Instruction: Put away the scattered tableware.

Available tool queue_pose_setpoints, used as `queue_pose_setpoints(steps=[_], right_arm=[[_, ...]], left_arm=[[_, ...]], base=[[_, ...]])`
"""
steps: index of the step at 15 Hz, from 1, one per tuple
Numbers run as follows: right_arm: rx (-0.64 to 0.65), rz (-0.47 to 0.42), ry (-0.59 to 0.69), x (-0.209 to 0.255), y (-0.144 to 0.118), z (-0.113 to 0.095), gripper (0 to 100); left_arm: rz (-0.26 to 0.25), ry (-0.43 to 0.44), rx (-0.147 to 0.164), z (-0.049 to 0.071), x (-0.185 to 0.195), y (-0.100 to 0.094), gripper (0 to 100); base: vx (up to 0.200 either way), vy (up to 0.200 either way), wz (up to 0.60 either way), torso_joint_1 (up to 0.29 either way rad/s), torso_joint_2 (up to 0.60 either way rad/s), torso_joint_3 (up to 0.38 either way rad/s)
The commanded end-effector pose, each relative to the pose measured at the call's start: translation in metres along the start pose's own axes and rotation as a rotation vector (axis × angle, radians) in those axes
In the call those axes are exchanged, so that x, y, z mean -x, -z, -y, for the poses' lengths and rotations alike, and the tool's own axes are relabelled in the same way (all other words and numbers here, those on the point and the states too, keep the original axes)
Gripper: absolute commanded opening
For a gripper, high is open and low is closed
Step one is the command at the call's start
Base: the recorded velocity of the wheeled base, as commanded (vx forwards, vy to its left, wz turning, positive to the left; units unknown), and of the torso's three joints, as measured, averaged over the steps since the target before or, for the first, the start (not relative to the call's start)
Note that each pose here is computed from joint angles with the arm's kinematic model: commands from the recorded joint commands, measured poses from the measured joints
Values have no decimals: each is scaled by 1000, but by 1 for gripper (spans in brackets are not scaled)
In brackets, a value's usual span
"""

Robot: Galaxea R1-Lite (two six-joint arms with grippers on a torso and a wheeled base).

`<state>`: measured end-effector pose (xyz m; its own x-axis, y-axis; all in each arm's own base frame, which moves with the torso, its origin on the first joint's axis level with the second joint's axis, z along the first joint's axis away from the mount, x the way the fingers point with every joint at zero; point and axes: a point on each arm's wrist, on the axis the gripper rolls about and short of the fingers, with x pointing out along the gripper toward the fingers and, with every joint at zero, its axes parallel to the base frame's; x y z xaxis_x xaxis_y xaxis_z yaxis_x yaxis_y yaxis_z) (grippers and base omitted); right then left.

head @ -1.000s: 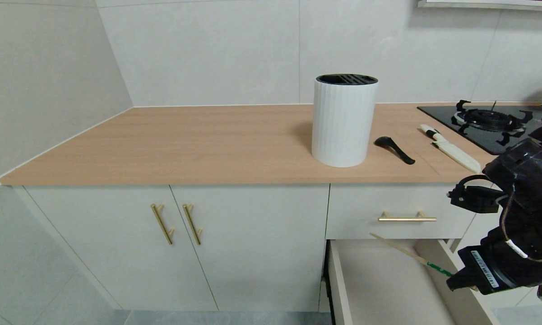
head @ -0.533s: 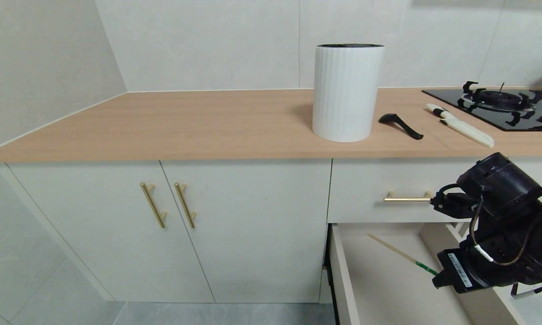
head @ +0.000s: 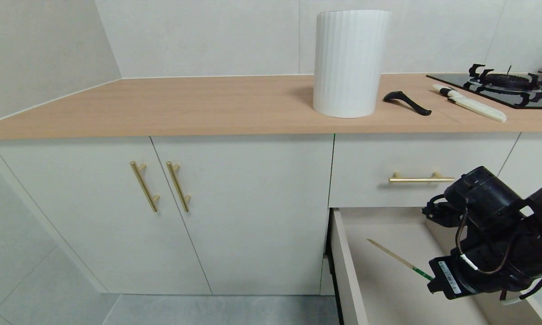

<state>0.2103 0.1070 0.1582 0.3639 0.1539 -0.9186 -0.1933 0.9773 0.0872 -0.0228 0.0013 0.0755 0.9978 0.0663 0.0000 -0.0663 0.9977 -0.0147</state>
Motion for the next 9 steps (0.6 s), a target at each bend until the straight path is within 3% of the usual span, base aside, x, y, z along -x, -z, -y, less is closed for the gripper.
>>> queue_pose_setpoints(steps=[1,4,9], right_arm=[[2,-2,0,-1,0,-1,0],[0,36,-13,-12,-2,-3,0],[-3,47,13,-76,-8,-6,0]], left_arm=[[0,-1,1,0,0,0,100],[0,-1,1,0,0,0,100],[0,-1,1,0,0,0,100]], base=[[0,0,0,0,0,0],[0,0,0,0,0,0],[0,0,0,0,0,0]])
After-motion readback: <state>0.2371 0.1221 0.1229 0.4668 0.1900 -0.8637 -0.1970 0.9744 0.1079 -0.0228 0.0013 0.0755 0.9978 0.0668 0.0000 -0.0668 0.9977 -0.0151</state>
